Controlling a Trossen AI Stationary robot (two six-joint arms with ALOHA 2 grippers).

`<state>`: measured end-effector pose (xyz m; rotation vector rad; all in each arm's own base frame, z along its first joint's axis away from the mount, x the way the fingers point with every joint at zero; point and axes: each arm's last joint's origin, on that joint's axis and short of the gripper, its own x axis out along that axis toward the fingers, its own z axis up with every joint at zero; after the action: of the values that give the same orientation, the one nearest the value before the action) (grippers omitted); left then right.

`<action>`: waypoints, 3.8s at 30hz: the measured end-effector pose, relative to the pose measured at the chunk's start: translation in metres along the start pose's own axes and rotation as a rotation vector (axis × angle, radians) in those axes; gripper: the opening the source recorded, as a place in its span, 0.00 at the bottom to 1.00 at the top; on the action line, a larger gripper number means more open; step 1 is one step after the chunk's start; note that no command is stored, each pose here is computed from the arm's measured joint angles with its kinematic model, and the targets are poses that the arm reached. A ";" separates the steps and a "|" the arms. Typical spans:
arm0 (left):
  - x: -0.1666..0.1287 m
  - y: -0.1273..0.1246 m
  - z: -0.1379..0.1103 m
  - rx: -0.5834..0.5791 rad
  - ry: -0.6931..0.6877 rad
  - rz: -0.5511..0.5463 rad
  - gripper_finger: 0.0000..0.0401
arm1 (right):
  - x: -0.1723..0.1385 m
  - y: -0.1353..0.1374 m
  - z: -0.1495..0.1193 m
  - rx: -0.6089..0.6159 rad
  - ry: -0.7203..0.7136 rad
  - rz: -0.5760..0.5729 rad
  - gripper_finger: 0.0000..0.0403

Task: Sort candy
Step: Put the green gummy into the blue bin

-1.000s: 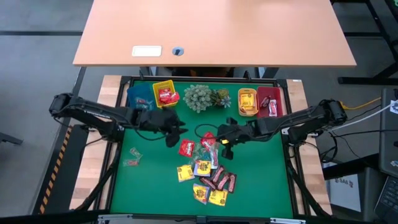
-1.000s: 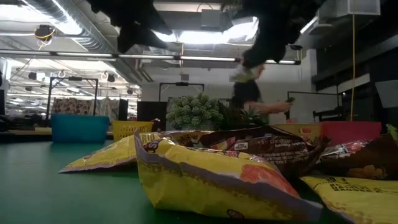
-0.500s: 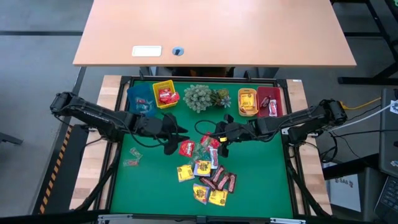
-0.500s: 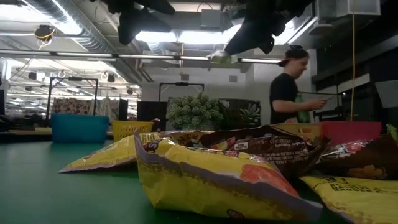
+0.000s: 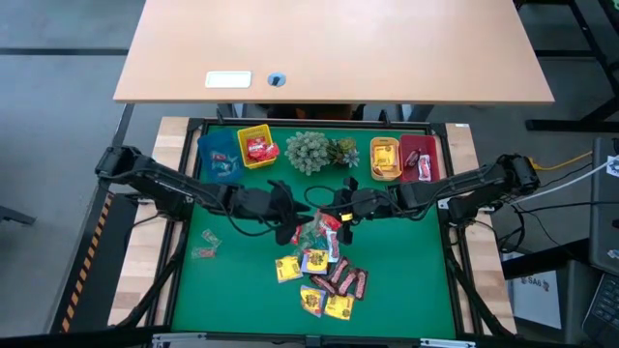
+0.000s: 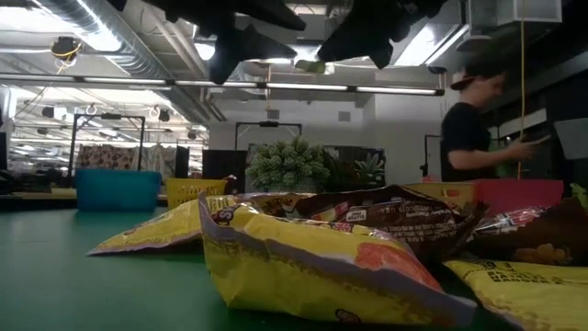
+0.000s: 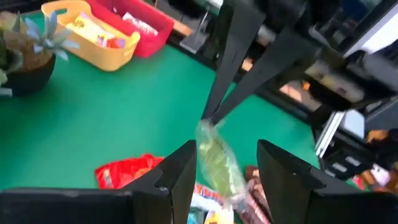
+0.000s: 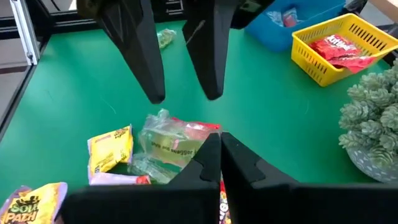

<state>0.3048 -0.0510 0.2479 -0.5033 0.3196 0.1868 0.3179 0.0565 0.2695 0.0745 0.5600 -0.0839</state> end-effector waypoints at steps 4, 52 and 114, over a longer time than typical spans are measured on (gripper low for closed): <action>0.000 0.002 0.001 -0.001 -0.001 0.006 0.38 | 0.000 0.000 0.001 0.003 -0.013 0.004 0.01; 0.001 0.002 0.002 0.001 -0.002 0.008 0.03 | -0.002 0.003 0.020 0.049 -0.207 0.022 0.01; -0.125 0.150 0.033 0.055 0.411 1.177 0.19 | -0.003 -0.001 -0.008 0.193 0.379 -0.041 0.52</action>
<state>0.1581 0.0826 0.2522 -0.2395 1.0023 1.2205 0.3115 0.0568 0.2642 0.2704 0.9310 -0.1659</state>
